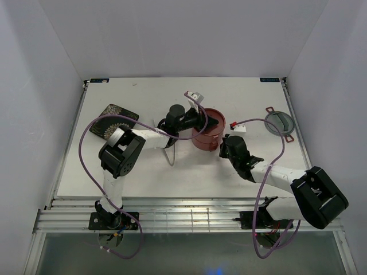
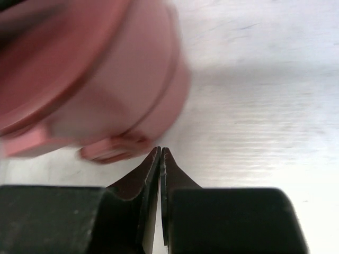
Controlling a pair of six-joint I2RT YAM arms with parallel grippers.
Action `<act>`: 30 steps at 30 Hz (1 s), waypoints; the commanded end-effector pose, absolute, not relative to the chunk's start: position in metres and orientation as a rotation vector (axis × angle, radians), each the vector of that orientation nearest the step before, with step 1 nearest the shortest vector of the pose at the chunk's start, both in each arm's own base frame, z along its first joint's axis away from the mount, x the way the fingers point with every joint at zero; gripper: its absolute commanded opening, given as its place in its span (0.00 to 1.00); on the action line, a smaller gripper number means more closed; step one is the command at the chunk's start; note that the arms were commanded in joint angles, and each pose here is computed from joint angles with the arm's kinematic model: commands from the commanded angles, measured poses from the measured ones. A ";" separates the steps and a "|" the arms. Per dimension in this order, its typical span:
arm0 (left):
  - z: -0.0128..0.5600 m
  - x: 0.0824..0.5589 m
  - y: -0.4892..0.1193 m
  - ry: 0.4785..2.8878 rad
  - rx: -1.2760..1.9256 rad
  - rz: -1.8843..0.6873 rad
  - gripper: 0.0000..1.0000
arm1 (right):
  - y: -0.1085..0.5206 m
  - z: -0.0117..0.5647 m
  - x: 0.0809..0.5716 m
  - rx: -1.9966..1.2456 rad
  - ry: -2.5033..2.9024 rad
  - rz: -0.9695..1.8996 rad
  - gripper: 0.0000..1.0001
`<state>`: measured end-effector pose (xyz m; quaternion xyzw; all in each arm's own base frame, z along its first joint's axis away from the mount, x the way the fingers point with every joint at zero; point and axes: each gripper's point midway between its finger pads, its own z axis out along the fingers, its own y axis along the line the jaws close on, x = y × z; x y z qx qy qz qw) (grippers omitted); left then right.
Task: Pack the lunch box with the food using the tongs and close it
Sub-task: Close the fastener on the packing box.
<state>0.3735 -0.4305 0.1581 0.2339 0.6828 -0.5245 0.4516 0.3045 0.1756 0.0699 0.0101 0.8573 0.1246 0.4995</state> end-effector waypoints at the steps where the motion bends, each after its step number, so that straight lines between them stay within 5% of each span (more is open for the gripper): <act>1: 0.098 0.339 -0.428 1.951 0.578 -1.327 0.00 | 0.154 0.091 0.327 0.134 1.971 0.307 0.08; 17: 0.185 0.409 -0.401 1.840 0.514 -1.166 0.00 | 0.177 0.057 0.258 0.096 2.215 0.640 0.08; 30: 0.188 0.459 -0.327 1.865 0.392 -1.063 0.00 | 0.222 0.076 0.308 0.087 2.115 0.785 0.08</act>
